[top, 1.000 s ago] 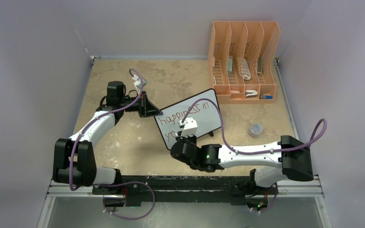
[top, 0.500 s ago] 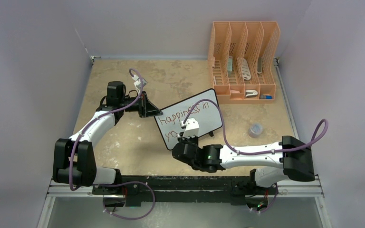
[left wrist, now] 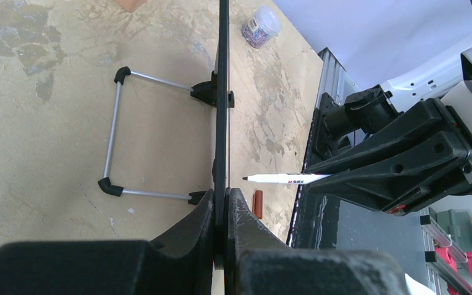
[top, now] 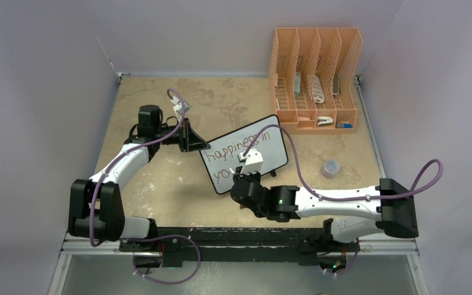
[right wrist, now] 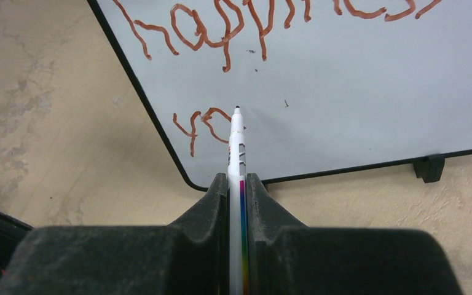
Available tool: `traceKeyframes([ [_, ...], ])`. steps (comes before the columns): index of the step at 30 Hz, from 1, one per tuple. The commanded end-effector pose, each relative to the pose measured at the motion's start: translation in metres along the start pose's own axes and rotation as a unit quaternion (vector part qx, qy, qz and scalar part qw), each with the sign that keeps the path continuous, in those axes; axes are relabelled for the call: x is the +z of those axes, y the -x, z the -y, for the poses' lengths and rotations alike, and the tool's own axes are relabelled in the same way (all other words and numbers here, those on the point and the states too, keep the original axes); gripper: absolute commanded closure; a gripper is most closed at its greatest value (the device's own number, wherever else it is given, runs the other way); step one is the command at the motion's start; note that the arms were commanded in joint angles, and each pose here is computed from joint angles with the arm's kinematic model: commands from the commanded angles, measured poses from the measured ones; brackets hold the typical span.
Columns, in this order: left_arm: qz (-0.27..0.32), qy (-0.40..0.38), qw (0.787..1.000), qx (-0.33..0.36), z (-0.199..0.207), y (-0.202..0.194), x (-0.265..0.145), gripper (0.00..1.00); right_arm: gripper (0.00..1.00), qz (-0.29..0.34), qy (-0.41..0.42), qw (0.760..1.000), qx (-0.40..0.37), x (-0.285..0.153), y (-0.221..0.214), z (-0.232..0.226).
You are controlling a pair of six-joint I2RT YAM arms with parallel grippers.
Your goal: Write a sentence on the whiteboard
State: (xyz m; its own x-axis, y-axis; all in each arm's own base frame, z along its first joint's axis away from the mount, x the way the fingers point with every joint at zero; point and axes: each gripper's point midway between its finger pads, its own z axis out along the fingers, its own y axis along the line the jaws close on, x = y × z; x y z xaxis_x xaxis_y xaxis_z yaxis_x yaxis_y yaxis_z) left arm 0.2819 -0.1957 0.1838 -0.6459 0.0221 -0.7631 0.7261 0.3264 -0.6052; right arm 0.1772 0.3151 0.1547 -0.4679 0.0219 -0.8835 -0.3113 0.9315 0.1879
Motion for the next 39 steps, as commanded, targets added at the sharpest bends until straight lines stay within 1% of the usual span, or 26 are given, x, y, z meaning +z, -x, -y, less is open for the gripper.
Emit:
traceKeyframes([
  [1, -0.014, 0.032, 0.999, -0.009, -0.014, -0.011, 0.004, 1.0, 1.0, 0.01, 0.011, 1.0, -0.005, 0.004, 0.003, -0.007],
  [23, -0.014, 0.032, 0.999, -0.009, -0.014, -0.011, 0.004, 1.0, 1.0, 0.013, -0.018, 1.0, -0.014, 0.017, -0.001, 0.002],
  [39, -0.014, 0.031, 0.999, -0.009, -0.014, -0.011, 0.004, 1.0, 1.0, -0.016, -0.018, 0.999, -0.021, 0.019, -0.018, 0.004],
])
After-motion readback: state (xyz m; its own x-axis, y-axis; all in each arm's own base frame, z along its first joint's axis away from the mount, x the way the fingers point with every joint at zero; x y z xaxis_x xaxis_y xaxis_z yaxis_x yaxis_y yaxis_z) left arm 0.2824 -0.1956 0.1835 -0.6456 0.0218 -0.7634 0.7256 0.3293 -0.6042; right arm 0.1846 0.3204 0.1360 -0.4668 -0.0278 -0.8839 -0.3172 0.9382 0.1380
